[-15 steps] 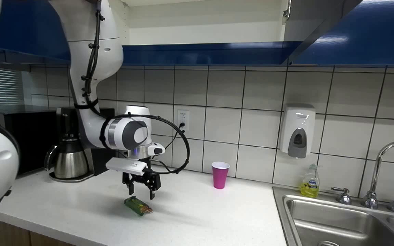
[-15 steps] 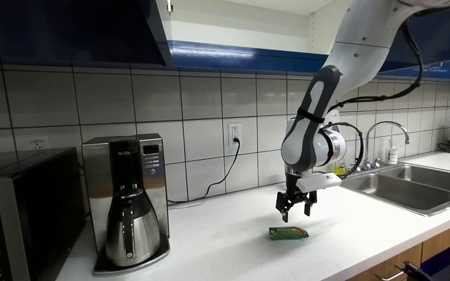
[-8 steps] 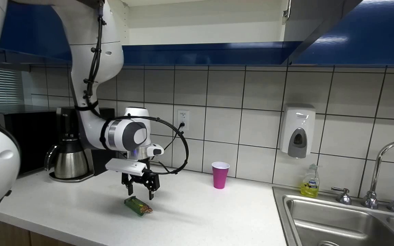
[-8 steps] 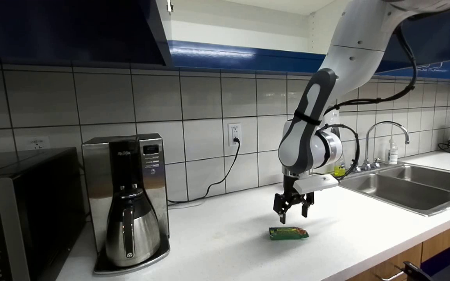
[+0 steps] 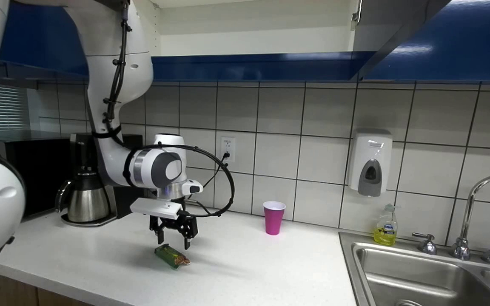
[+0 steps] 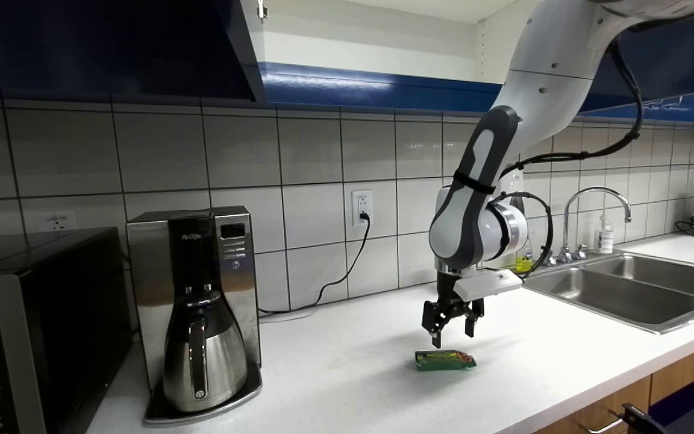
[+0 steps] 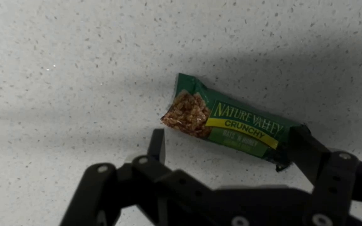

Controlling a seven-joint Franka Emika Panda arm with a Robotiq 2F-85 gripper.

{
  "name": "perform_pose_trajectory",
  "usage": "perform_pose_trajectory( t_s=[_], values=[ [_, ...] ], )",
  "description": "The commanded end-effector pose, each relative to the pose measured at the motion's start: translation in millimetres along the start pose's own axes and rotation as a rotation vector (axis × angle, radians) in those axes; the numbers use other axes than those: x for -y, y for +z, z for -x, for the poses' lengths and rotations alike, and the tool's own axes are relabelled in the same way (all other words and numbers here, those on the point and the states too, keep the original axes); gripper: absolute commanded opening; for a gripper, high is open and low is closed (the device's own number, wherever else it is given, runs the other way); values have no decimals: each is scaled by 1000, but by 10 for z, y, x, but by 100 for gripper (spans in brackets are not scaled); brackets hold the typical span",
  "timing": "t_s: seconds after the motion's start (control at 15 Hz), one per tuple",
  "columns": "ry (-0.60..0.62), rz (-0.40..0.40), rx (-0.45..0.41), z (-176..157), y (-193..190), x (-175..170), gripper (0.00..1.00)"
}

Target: Pick up the granola bar and place it on the bottom shelf

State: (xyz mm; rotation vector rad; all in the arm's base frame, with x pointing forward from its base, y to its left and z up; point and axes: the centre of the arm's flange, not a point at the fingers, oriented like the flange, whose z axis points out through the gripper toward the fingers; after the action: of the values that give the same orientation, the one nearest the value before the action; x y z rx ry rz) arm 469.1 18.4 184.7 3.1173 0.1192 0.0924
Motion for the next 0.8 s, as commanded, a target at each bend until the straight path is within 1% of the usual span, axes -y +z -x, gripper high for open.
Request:
perform_pose_trajectory(
  t_s=[0.0,0.27,0.47,0.73],
  values=[
    [-66,3,22,83,-39,9,100],
    [-169,4,28,104,-31,-35,100],
    [-263,21,11,63,-56,-52,100],
    [-419,5,20,25,-42,-33,100]
  ],
)
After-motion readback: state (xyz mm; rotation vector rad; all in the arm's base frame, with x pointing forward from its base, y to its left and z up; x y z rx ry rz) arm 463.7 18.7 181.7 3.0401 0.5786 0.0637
